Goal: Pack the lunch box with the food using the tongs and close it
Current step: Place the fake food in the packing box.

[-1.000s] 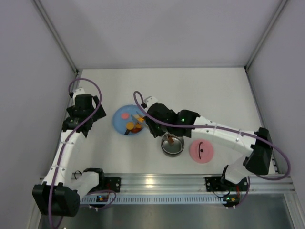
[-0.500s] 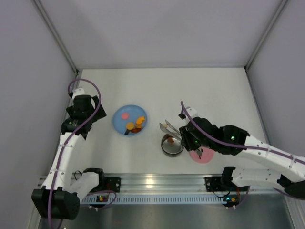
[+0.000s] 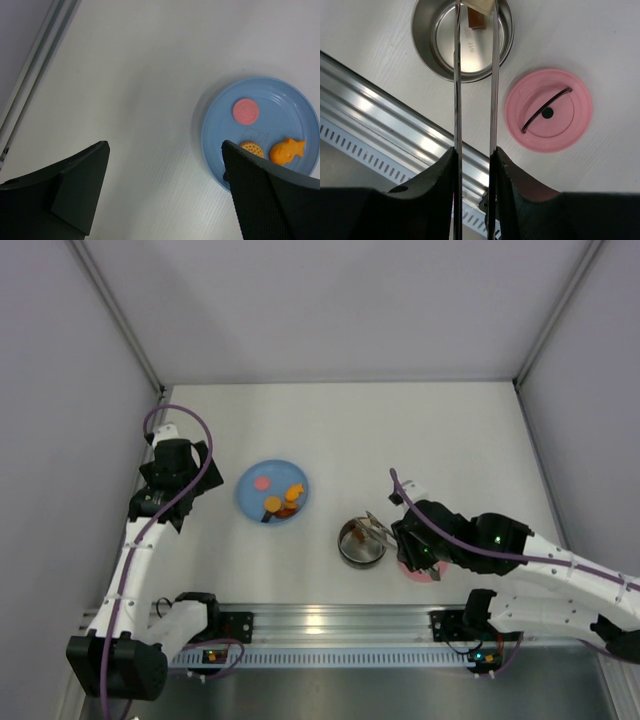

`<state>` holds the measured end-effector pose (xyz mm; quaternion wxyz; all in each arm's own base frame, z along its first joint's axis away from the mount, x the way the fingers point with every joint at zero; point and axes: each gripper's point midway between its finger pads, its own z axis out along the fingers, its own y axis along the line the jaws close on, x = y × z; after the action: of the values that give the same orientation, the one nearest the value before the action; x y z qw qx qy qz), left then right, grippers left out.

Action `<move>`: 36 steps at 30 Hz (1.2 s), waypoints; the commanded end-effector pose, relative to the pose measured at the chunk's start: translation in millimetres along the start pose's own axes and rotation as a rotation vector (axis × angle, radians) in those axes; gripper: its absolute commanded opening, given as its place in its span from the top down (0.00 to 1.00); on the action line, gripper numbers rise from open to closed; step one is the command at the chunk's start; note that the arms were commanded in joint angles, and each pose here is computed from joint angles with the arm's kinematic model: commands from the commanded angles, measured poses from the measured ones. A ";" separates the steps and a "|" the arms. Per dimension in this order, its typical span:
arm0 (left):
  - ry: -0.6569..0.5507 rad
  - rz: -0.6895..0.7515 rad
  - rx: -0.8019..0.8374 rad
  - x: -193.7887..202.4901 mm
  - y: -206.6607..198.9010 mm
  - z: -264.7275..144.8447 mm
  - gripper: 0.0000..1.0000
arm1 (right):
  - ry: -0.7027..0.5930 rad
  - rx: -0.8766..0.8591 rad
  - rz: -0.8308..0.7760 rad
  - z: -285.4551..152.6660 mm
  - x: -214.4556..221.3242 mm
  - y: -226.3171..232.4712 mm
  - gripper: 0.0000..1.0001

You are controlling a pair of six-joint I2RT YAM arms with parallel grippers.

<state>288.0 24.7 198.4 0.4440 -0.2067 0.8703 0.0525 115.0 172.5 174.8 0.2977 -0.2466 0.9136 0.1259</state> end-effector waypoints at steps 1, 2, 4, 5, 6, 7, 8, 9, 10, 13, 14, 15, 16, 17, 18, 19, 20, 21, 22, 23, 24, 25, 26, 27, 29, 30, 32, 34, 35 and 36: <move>-0.073 -0.016 0.038 -23.2 -6.9 -10.0 0.01 | 0.007 -0.002 0.020 -8.1 6.1 -4.3 0.68; -0.072 -0.016 0.037 -22.6 -6.8 -9.7 0.01 | 0.007 -0.002 0.020 -8.7 6.9 -4.9 0.67; -0.073 -0.018 0.038 -23.2 -7.0 -10.0 0.01 | 0.003 -0.003 0.023 -10.9 6.4 -5.5 0.66; -0.074 -0.018 0.040 -23.5 -7.4 -10.0 0.01 | 0.002 -0.008 0.022 -11.5 6.6 -4.9 0.66; -0.073 -0.016 0.038 -23.2 -6.9 -10.0 0.01 | 0.003 -0.010 0.022 -11.6 6.7 -4.7 0.66; -0.073 -0.016 0.038 -23.2 -6.9 -10.0 0.01 | 0.004 -0.015 0.021 -12.0 6.6 -3.9 0.66; -0.072 -0.016 0.037 -22.6 -6.8 -9.7 0.01 | 0.006 -0.015 0.018 -11.7 6.9 -3.8 0.65; -0.074 -0.017 0.038 -23.5 -7.1 -10.0 0.01 | 0.007 -0.017 0.018 -11.8 7.0 -3.5 0.65; -0.073 -0.018 0.038 -23.2 -7.0 -10.0 0.01 | 0.009 -0.017 0.017 -11.6 7.2 -3.3 0.64; -0.073 -0.016 0.039 -23.1 -7.2 -10.0 0.01 | 0.016 -0.024 0.012 -10.6 8.1 -1.7 0.62; -0.073 -0.016 0.039 -23.1 -7.2 -10.0 0.01 | 0.019 -0.024 0.011 -10.0 9.1 -1.8 0.61; -0.073 -0.016 0.038 -23.2 -6.9 -10.0 0.01 | 0.020 -0.025 0.011 -10.1 8.9 -1.4 0.60; -0.075 -0.017 0.040 -23.7 -7.3 -10.4 0.01 | 0.018 -0.031 0.011 -10.0 8.7 -0.3 0.60; -0.074 -0.017 0.038 -23.4 -6.9 -10.4 0.01 | 0.017 -0.032 0.011 -10.0 8.0 0.1 0.59; -0.073 -0.016 0.039 -22.8 -7.0 -10.1 0.01 | 0.015 -0.031 0.012 -9.9 7.2 0.2 0.59; -0.072 -0.018 0.039 -23.1 -7.2 -10.0 0.01 | 0.016 -0.033 0.010 -9.6 7.4 0.4 0.58; -0.073 -0.017 0.041 -23.4 -7.6 -10.0 0.01 | 0.012 -0.035 0.010 -10.2 5.8 1.0 0.58; -0.073 -0.018 0.041 -23.3 -7.4 -10.4 0.01 | 0.014 -0.033 0.010 -9.7 5.6 1.4 0.58; -0.073 -0.018 0.043 -23.2 -7.7 -10.4 0.01 | 0.014 -0.033 0.007 -9.4 5.1 1.6 0.57; -0.075 -0.019 0.044 -23.8 -7.8 -10.8 0.01 | 0.012 -0.033 0.008 -9.7 4.1 1.7 0.58; -0.074 -0.019 0.043 -23.4 -7.7 -10.8 0.01 | 0.010 -0.034 0.007 -10.4 2.5 2.4 0.58; -0.076 -0.018 0.044 -23.8 -7.7 -10.8 0.01 | 0.008 -0.037 0.009 -11.4 1.6 2.9 0.58; -0.076 -0.018 0.044 -23.7 -7.6 -11.2 0.01 | 0.006 -0.038 0.008 -11.8 0.8 3.2 0.58; -0.076 -0.019 0.044 -23.7 -7.6 -11.2 0.01 | -0.009 -0.043 0.011 -14.1 -4.4 4.6 0.58; -0.077 -0.019 0.048 -24.1 -8.2 -11.6 0.01 | -0.017 -0.045 0.007 -15.0 -10.4 7.0 0.58; -0.076 -0.020 0.046 -23.8 -7.8 -11.6 0.01 | -0.036 -0.056 0.006 -18.9 -18.6 10.0 0.57; -0.077 -0.020 0.048 -24.0 -8.0 -12.0 0.01 | -0.051 -0.063 -0.005 -16.9 -31.2 16.9 0.58; -0.077 -0.020 0.048 -24.1 -8.2 -11.6 0.01 | -0.093 -0.086 -0.006 -20.4 -50.6 26.2 0.57; -0.077 -0.019 0.048 -23.8 -8.2 -11.3 0.01 | -0.105 -0.096 -0.018 -14.3 -60.5 33.8 0.58; -0.076 -0.020 0.047 -23.5 -8.1 -11.3 0.01 | -0.128 -0.109 -0.019 -15.4 -71.9 39.7 0.57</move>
<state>287.7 22.6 199.9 0.4461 -0.2030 0.8704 0.0464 118.3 192.7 198.4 0.2922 -0.2620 0.9087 0.1420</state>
